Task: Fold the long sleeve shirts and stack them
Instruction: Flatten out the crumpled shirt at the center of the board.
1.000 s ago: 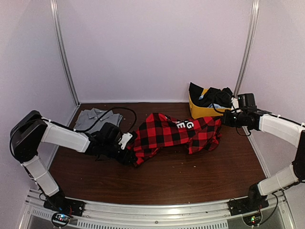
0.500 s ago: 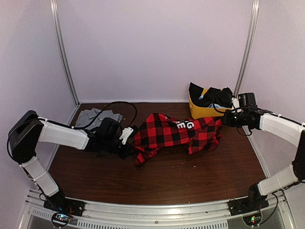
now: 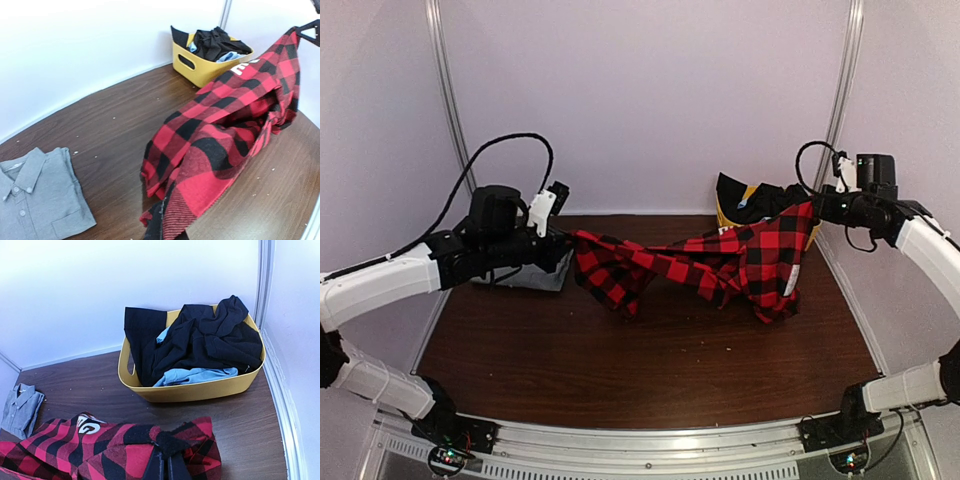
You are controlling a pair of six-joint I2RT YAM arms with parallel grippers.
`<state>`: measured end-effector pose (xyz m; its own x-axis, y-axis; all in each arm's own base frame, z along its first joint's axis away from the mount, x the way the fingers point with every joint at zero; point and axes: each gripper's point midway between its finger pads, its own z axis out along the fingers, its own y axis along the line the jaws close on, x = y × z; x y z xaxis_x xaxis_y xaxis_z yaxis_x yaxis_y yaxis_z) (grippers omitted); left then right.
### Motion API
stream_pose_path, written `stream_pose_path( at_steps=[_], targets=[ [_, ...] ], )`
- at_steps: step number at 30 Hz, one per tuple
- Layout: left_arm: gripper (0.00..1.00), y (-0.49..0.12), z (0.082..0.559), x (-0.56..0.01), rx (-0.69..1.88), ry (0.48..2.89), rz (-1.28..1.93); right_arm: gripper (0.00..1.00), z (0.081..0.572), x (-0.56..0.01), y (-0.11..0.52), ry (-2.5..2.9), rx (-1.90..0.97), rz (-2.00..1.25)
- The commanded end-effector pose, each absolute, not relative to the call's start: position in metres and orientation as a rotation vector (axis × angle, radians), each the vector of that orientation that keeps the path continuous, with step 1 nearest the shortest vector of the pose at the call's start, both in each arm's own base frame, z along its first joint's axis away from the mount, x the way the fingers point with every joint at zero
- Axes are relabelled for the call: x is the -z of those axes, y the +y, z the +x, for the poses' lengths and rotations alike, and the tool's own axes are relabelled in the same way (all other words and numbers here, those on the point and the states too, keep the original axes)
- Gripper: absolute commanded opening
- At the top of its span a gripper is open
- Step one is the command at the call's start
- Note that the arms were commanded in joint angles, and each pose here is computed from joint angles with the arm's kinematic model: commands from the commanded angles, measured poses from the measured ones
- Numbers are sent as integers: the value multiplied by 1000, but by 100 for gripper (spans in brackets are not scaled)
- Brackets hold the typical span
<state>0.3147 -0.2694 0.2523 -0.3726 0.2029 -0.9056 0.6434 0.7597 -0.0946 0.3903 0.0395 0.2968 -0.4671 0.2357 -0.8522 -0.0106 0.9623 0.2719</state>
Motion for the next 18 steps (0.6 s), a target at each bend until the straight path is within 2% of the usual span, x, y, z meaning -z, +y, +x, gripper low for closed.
stream_pose_path(
  at_steps=[1,5,9,13,18],
  targets=[
    [0,-236,332,-257,366,1976,577,0,386,-317,19,2010,-211,183],
    [0,-227,332,-273,359,1940,590,0,384,-326,15,1994,-212,187],
    [0,-258,301,-273,597,1885,764,0,383,-315,22,2008,-259,180],
    [0,-292,251,-232,813,1917,936,0,381,-298,28,2031,-307,181],
    [0,-335,181,-164,910,2029,1198,0,379,-278,32,2069,-335,180]
  ],
)
